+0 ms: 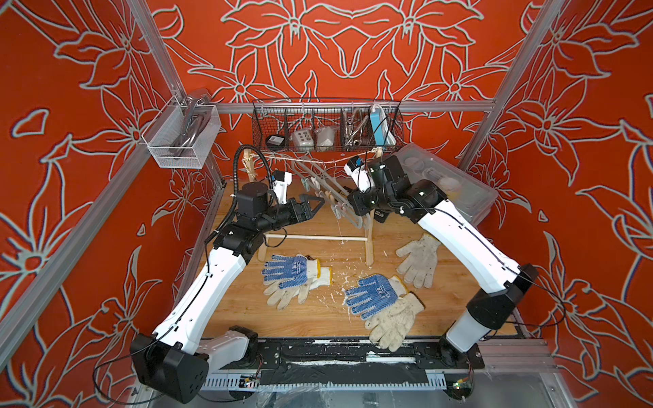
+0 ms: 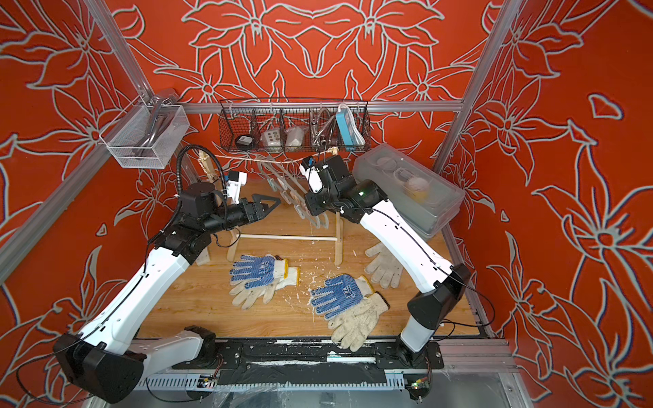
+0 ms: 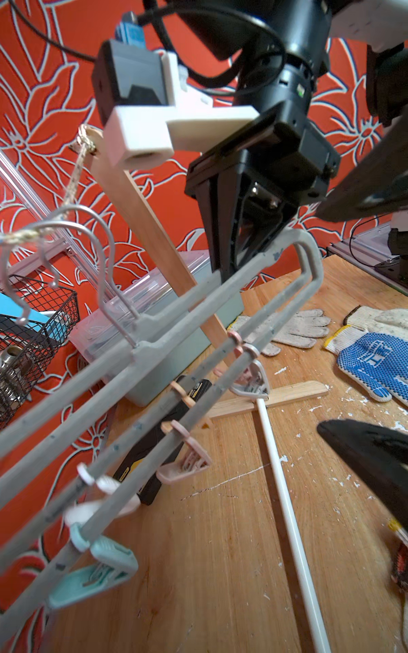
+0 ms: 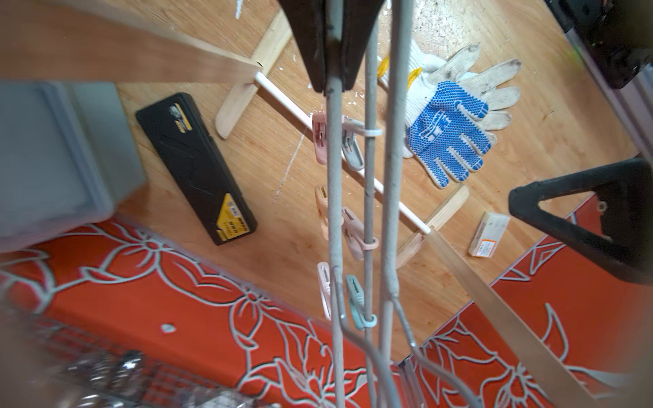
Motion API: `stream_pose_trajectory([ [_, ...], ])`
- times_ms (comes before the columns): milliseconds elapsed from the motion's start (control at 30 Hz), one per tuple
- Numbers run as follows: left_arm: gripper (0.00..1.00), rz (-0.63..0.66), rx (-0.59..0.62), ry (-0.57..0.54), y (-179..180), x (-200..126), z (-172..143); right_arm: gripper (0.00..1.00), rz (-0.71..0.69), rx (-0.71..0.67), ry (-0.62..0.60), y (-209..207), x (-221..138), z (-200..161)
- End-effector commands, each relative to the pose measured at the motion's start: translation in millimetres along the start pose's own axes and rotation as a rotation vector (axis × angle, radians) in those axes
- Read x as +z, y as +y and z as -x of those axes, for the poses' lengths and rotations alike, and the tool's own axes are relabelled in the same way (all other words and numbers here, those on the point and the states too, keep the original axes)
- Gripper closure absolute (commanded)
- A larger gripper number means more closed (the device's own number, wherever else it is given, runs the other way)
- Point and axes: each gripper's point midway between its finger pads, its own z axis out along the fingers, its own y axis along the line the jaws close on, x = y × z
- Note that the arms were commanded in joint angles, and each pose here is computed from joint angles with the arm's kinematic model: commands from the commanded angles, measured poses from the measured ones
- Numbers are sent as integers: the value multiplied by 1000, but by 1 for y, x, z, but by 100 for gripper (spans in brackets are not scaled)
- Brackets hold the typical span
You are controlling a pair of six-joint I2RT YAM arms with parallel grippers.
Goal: Clip the gloves onto a hanger to dry
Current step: Adjust the hanger on the clothesline.
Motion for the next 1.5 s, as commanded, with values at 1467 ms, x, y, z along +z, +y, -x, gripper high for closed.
stream_pose_trajectory([
  [1467,38,698,418,152,-2,26,-1,98,-142,48,-96,-27,-35,-7],
])
